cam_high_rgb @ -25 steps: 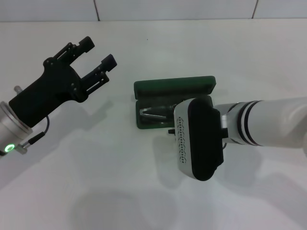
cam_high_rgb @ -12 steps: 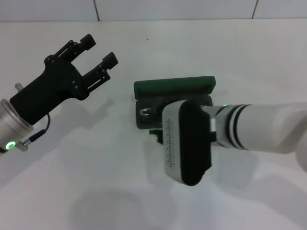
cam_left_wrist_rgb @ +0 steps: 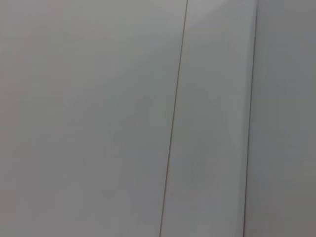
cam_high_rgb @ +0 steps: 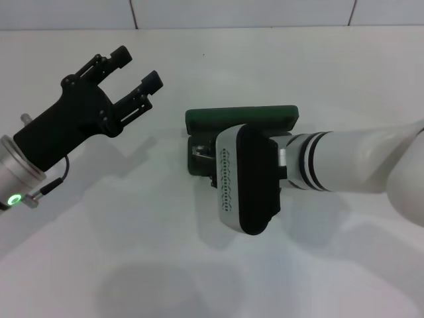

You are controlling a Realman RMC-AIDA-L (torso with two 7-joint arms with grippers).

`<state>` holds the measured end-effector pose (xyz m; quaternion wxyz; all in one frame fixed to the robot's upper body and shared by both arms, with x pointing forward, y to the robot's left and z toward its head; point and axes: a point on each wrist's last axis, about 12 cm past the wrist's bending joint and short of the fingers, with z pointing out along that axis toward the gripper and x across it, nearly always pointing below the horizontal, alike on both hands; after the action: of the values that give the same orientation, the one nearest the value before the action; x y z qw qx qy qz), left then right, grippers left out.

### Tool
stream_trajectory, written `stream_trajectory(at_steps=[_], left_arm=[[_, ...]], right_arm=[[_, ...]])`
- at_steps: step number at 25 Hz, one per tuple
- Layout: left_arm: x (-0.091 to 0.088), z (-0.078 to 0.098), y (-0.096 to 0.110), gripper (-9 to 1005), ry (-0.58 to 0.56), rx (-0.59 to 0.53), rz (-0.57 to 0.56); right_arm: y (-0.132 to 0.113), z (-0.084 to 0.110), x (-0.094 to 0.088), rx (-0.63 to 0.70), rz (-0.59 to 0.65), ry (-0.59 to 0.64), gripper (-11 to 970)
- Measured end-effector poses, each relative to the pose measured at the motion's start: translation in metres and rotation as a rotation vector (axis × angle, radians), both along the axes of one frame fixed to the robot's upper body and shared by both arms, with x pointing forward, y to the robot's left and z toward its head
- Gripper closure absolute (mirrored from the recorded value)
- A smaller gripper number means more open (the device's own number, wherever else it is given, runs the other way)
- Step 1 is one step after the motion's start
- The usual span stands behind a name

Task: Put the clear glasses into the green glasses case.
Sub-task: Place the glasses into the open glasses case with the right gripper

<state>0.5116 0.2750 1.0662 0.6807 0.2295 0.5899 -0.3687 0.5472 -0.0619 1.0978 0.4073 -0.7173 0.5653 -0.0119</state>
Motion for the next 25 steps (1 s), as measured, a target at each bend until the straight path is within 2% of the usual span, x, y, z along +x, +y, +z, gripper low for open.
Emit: stream_trajectory(at_steps=[7,11,19,25], left_arm=[[0.001,0.0,0.0,224,-0.001,0.001,0.0],[0.001,0.001,0.001,224,-0.001,0.002,0.001],[0.0,0.0,0.003,224,0.0,0.003,0.006],[0.0,0.0,0.003,223,0.0,0.006,0.006]], right_arm=[[-0.006,0.001,0.005,0.013,-0.039,0.001,647],[-0.007,0.01,-0.003,0.022,-0.03,0.015,647],[-0.033,0.027,-0.015,-0.044,-0.048,0.108,648],[-0.043,0.026,-0.011,-0.074,-0.085,0.128,648]])
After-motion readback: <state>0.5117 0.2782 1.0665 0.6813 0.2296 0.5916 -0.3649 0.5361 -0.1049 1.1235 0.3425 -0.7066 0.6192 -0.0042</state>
